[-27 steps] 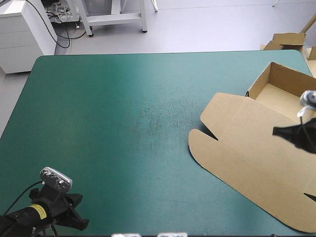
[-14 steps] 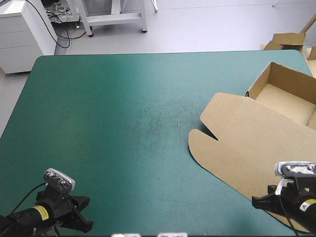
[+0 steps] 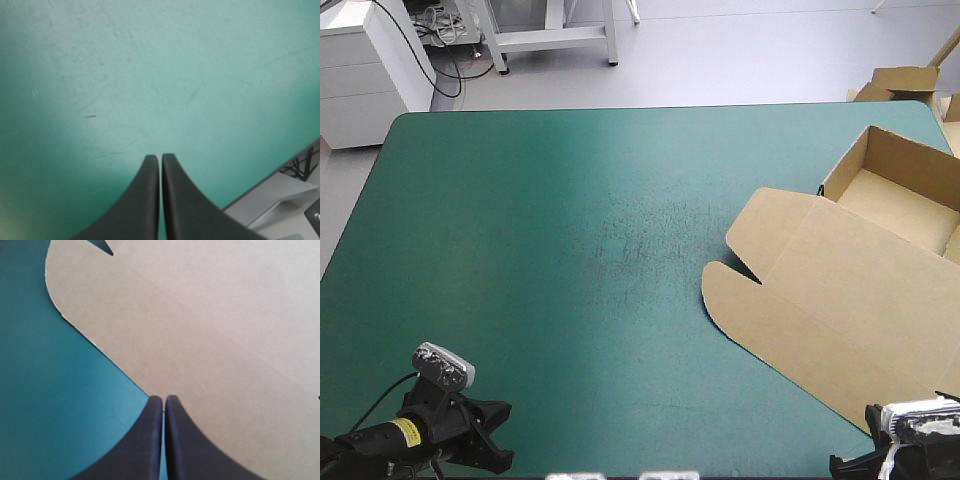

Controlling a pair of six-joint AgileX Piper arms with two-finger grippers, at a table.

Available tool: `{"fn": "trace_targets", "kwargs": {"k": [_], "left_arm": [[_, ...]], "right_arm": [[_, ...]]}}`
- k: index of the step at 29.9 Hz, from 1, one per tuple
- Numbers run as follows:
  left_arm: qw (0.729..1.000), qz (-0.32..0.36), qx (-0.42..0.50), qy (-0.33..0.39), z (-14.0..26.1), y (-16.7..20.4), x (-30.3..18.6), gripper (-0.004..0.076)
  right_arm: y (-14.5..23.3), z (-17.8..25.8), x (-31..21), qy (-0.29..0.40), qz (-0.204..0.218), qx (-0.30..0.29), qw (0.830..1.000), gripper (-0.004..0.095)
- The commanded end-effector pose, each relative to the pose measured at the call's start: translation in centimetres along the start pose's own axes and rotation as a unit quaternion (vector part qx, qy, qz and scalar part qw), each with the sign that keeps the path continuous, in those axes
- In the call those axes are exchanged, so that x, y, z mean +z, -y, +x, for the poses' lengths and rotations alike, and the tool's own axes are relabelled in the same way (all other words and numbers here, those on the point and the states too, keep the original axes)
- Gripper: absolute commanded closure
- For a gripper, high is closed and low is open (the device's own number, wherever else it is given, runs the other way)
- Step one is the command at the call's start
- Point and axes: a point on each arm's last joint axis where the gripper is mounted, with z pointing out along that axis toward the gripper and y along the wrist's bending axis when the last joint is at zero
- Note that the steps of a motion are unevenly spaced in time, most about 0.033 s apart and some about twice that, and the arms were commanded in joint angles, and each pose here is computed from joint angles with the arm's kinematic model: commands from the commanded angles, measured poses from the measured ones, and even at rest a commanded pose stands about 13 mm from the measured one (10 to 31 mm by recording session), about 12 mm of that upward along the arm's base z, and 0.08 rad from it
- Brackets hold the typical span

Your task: Fold the box

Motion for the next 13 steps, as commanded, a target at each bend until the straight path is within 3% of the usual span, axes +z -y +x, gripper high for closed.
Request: {"fn": "trace_targets", "kwargs": {"k": [1, 13], "left_arm": [[0.999, 0.012, -0.009, 0.034, -0.98, 0.35, -0.49, 0.0731], [0.999, 0.012, -0.003, 0.034, -0.98, 0.35, -0.49, 0.0731]], "right_arm": [[-0.03, -0.76, -0.69, 0.045, 0.005, -0.007, 0.999, 0.0910], [-0.02, -0.83, -0.77, 0.055, 0.007, -0.004, 0.998, 0.0910]]}}
